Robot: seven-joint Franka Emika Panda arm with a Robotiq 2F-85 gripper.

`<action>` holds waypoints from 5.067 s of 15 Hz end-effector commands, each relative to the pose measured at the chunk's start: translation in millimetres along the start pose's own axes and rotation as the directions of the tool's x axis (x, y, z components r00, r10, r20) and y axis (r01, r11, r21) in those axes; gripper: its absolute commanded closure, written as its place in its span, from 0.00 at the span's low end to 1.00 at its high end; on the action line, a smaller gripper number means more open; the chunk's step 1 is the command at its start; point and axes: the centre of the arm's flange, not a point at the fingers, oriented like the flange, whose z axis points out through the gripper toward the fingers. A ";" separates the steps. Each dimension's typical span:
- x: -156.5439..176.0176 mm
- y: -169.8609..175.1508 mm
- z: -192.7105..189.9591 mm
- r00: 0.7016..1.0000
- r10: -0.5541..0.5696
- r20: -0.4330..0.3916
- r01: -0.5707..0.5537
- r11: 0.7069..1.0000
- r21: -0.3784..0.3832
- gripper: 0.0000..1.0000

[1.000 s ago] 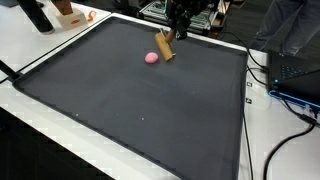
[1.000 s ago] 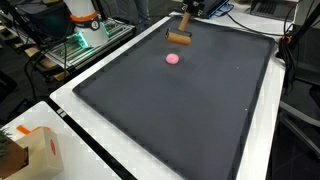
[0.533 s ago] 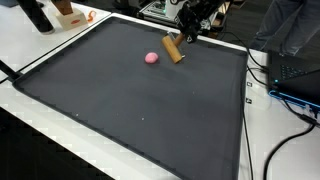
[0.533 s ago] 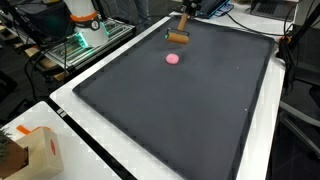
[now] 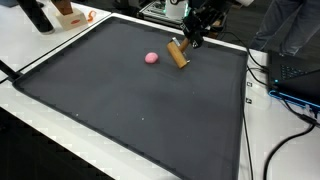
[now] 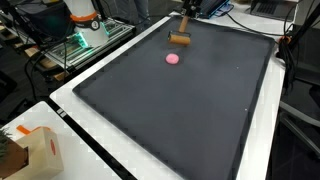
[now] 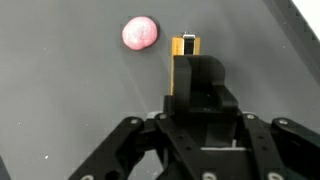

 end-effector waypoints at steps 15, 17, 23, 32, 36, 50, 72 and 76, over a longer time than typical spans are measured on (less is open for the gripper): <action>-29.1 68.2 -0.2 0.945 0.318 -0.077 -0.314 0.947 0.066 0.76; -35.6 84.1 -0.5 0.928 0.363 -0.082 -0.355 0.930 0.097 0.76; -61.1 135.9 0.9 0.861 0.501 -0.086 -0.472 0.851 0.229 0.76; -130.1 217.8 21.0 0.710 0.703 -0.040 -0.632 0.661 0.405 0.76; -170.6 244.6 41.6 0.651 0.759 -0.010 -0.652 0.567 0.504 0.76; -287.2 276.9 114.9 0.560 0.827 0.043 -0.565 0.343 0.751 0.76; -341.0 259.3 176.5 0.555 0.830 0.048 -0.483 0.275 0.831 0.76; -340.2 256.4 172.3 0.562 0.826 0.038 -0.486 0.293 0.823 0.76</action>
